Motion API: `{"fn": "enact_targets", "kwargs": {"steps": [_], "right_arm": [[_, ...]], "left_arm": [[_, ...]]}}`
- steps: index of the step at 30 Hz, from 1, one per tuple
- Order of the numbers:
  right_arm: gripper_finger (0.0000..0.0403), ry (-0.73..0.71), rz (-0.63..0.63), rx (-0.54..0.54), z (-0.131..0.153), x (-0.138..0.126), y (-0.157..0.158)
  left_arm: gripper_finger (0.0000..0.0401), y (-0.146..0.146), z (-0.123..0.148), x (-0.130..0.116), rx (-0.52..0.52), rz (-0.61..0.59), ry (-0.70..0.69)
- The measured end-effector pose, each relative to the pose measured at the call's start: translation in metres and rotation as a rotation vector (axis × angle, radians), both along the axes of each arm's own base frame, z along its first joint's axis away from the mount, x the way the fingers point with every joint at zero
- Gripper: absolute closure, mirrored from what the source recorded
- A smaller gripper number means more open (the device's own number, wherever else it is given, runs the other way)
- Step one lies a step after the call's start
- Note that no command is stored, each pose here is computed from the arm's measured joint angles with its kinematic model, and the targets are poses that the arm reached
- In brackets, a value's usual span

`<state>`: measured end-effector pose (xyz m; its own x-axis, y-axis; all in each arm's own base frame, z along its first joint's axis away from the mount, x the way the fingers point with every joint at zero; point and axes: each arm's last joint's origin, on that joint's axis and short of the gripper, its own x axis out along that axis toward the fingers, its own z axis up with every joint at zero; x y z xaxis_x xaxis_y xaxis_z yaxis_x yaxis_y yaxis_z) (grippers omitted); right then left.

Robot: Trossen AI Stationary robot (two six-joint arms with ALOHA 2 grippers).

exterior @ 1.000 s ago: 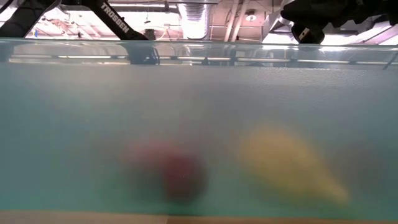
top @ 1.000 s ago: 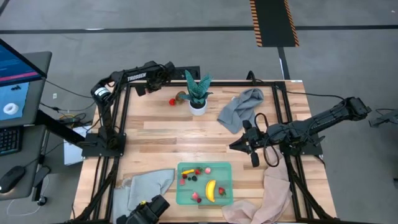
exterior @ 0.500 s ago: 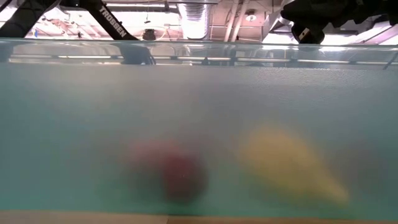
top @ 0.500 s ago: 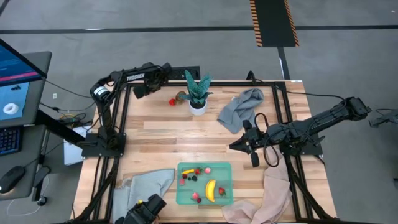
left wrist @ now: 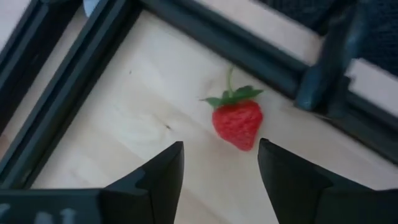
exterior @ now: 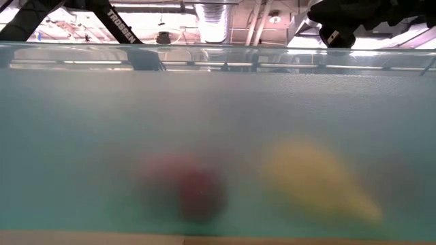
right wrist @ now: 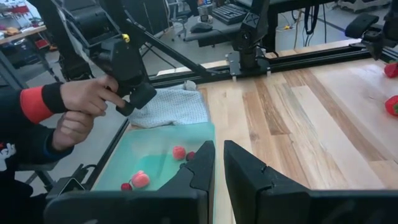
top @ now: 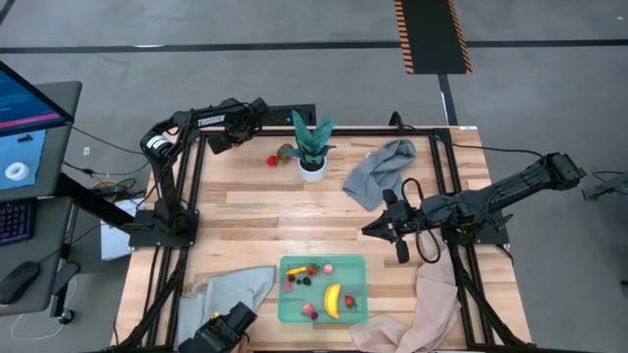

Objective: Pick and placing Produce into tupperware
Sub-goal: Put the red strawberry into the green bin

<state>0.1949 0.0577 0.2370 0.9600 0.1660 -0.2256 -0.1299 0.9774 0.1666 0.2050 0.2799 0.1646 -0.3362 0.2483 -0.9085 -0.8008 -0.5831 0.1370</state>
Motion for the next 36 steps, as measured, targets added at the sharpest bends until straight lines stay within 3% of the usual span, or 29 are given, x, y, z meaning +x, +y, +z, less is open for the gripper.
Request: {"fn": "enact_targets", "kwargs": {"steps": [5, 18, 36], "right_arm": [[0.0344, 0.0, 0.0, 0.0, 0.0, 0.0, 0.0], [0.0344, 0.0, 0.0, 0.0, 0.0, 0.0, 0.0], [0.0344, 0.0, 0.0, 0.0, 0.0, 0.0, 0.0]], "left_arm": [[0.0191, 0.006, -0.015, -0.006, -0.006, -0.004, -0.113], [0.0176, 0.012, -0.015, -0.017, 0.024, 0.011, -0.047], [0.0181, 0.013, -0.017, -0.016, 0.004, -0.036, -0.081]]}}
